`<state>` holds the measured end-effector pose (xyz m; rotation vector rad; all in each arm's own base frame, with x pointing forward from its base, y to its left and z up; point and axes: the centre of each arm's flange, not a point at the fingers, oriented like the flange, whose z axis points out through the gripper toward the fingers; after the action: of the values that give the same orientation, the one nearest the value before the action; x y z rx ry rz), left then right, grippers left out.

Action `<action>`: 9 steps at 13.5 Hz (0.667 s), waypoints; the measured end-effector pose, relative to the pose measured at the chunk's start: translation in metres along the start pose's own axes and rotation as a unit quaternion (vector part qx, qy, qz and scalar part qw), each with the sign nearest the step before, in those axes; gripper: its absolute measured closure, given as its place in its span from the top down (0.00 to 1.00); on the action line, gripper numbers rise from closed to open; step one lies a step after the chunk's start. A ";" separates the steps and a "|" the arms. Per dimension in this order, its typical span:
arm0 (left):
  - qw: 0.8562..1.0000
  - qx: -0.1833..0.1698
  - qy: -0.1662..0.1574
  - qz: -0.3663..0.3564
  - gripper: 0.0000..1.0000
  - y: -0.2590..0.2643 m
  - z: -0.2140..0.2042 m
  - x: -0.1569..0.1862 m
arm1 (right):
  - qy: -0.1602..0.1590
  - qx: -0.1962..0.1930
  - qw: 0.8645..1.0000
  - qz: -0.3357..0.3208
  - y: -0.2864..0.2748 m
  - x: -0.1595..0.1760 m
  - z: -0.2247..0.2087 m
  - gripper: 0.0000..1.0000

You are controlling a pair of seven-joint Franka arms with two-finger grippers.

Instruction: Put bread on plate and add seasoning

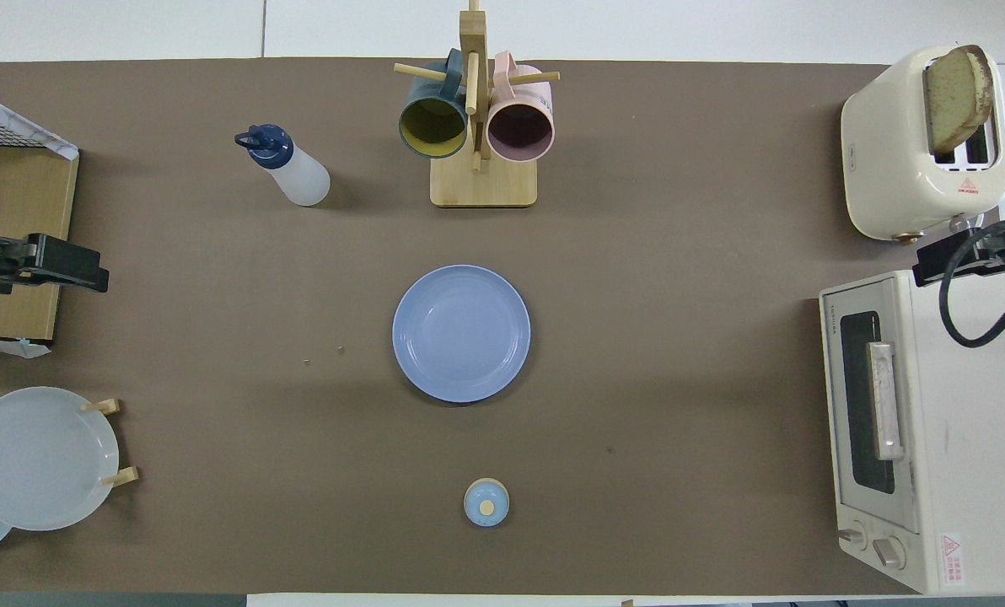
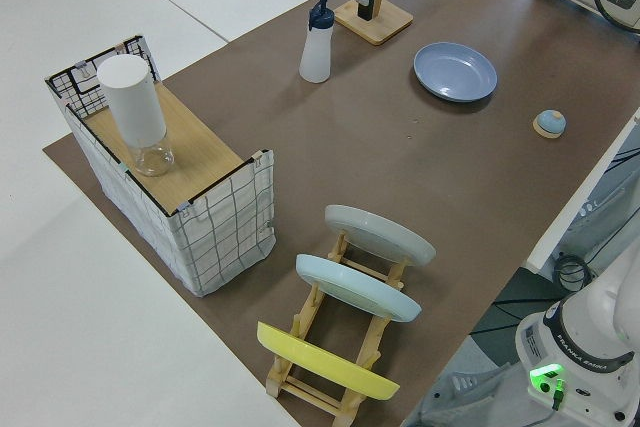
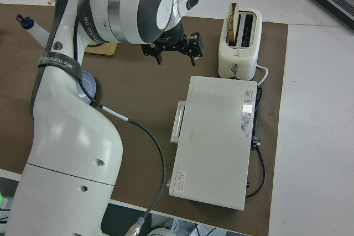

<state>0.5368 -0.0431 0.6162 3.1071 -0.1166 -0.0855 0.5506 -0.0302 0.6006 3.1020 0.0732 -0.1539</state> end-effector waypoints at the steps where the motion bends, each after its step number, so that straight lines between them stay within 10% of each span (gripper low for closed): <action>1: 1.000 0.000 0.000 0.000 1.00 0.000 0.000 0.000 | 0.000 0.000 1.000 0.000 0.000 0.000 0.000 1.00; 9: 1.000 0.000 0.000 0.000 1.00 0.000 0.000 0.000 | 0.074 -0.007 0.997 0.000 0.002 0.016 -0.013 1.00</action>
<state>0.5368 -0.0434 0.6162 3.1071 -0.1173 -0.0854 0.5677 -0.0306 0.6117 3.0943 0.0774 0.0748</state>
